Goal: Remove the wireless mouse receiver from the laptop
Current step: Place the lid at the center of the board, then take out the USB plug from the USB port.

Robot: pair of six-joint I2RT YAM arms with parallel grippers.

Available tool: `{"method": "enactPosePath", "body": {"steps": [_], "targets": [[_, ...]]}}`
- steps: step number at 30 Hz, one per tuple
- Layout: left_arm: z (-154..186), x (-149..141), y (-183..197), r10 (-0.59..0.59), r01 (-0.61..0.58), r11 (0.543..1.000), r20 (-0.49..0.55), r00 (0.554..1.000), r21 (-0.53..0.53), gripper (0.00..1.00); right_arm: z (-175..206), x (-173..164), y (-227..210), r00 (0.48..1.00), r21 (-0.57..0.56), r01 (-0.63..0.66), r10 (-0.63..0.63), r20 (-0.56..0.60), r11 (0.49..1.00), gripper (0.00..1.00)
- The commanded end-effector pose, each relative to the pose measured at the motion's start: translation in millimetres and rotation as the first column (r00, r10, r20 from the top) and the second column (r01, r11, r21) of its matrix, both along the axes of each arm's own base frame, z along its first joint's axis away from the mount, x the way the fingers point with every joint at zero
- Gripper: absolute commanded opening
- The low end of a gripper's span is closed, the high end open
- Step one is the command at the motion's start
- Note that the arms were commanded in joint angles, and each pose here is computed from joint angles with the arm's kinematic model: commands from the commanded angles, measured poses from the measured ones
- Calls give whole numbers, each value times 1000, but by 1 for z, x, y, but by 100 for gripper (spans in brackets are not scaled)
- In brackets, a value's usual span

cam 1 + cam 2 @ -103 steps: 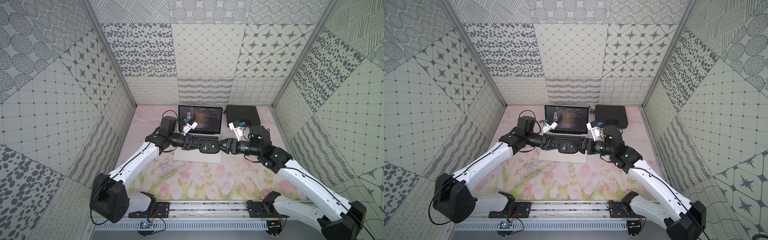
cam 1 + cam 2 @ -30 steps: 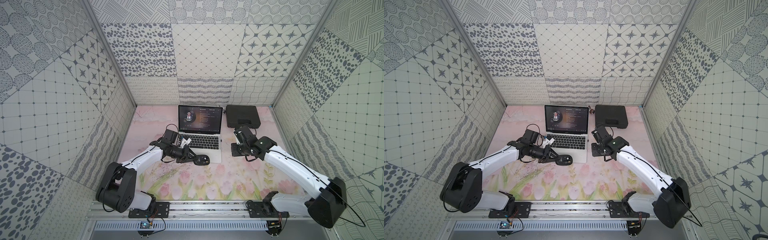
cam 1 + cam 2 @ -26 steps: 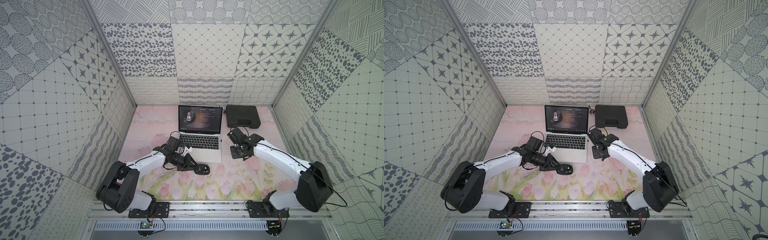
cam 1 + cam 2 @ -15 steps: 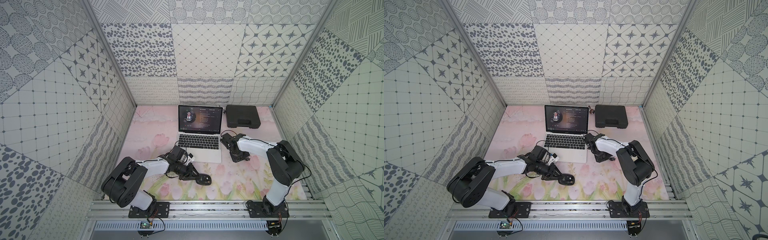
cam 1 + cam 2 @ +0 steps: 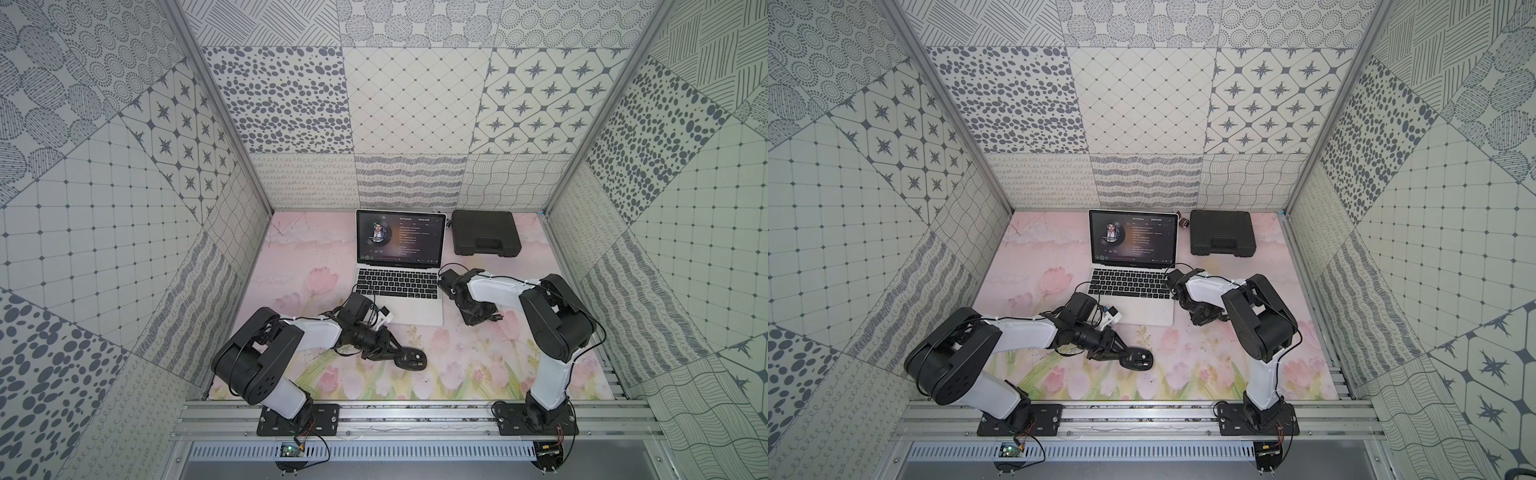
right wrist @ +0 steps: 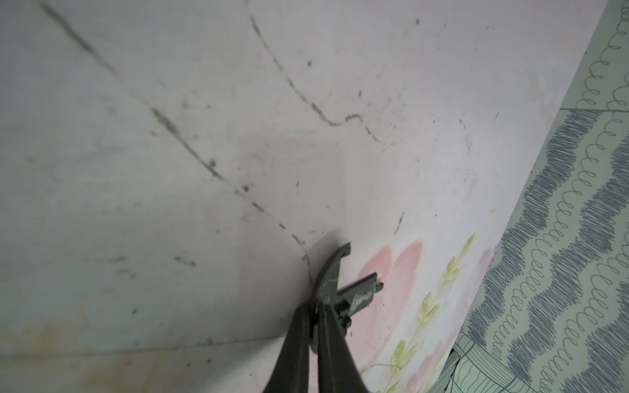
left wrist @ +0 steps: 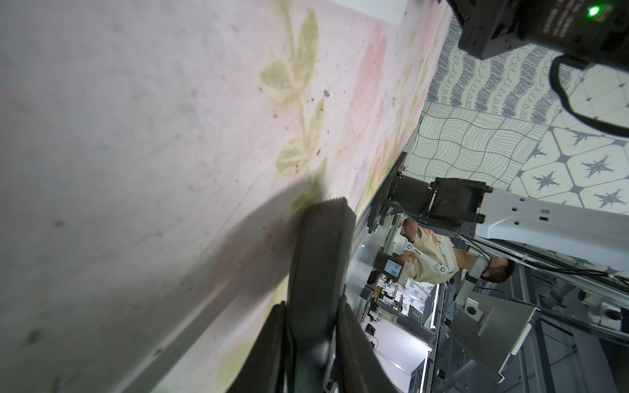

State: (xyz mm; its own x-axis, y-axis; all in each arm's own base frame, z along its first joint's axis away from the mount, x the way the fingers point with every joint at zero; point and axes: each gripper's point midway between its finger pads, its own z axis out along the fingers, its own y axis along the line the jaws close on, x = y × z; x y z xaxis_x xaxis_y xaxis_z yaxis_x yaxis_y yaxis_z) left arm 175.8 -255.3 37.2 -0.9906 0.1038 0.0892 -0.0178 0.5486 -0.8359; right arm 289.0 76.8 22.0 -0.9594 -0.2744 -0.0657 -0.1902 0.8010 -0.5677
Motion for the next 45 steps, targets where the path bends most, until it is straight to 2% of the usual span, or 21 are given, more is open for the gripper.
{"method": "enactPosePath", "body": {"steps": [1, 3, 6, 8, 14, 17, 19, 21, 23, 25, 27, 30, 33, 37, 40, 42, 45], "targets": [[-29, -1, 24, 60, -57, 979, -8, 998, 197, 41, -8, 4, 7, 1000, 29, -2, 3, -14, 1000, 13], [-30, -2, 29, 68, -63, 974, -14, 998, 219, 62, -10, 3, 7, 1000, 29, -3, 4, -26, 1000, 19], [-26, -3, 33, 74, -71, 971, -5, 997, 228, 80, -11, 3, 9, 1000, 37, -5, 6, -31, 999, 28], [-19, -2, 34, 81, -80, 972, 5, 997, 221, 99, -10, 2, 12, 999, 62, -5, 7, -32, 998, 32], [15, 5, 39, 87, -102, 970, 78, 993, 221, 100, 18, 3, 34, 1000, 212, -29, 26, 16, 977, 46], [39, 11, 48, 103, -132, 966, 136, 985, 224, 100, 49, 5, 51, 995, 308, -82, 60, 81, 948, 52], [56, 16, 58, 122, -171, 954, 201, 972, 247, 100, 71, 5, 63, 990, 401, -109, 63, 125, 910, 56], [75, 27, 74, 170, -250, 928, 285, 943, 276, 100, 93, 5, 80, 985, 550, -138, 58, 161, 824, 57], [94, 38, 84, 201, -307, 914, 362, 910, 266, 100, 115, 4, 102, 974, 680, -208, 87, 208, 703, 57], [106, 50, 95, 221, -353, 898, 424, 878, 262, 100, 133, 5, 117, 956, 746, -283, 113, 271, 603, 58], [115, 65, 103, 226, -379, 887, 470, 853, 262, 100, 147, 7, 124, 932, 760, -355, 138, 336, 544, 58], [119, 89, 112, 168, -373, 874, 526, 834, 311, 100, 154, 9, 132, 892, 749, -448, 193, 408, 487, 62], [122, 117, 114, 102, -324, 883, 536, 838, 340, 98, 152, 3, 145, 828, 731, -561, 296, 477, 390, 65], [125, 152, 107, 104, -227, 947, 453, 885, 226, 93, 145, 21, 133, 806, 701, -591, 265, 529, 400, 70], [110, 165, 108, -9, -97, 966, 407, 913, 239, 92, 141, 29, 128, 758, 659, -651, 270, 594, 377, 73], [91, 170, 114, -64, -47, 960, 377, 924, 277, 92, 134, 34, 121, 707, 584, -702, 307, 636, 407, 78], [67, 182, 120, -29, -59, 964, 321, 947, 260, 92, 121, 40, 108, 649, 486, -757, 417, 637, 437, 81]]}}
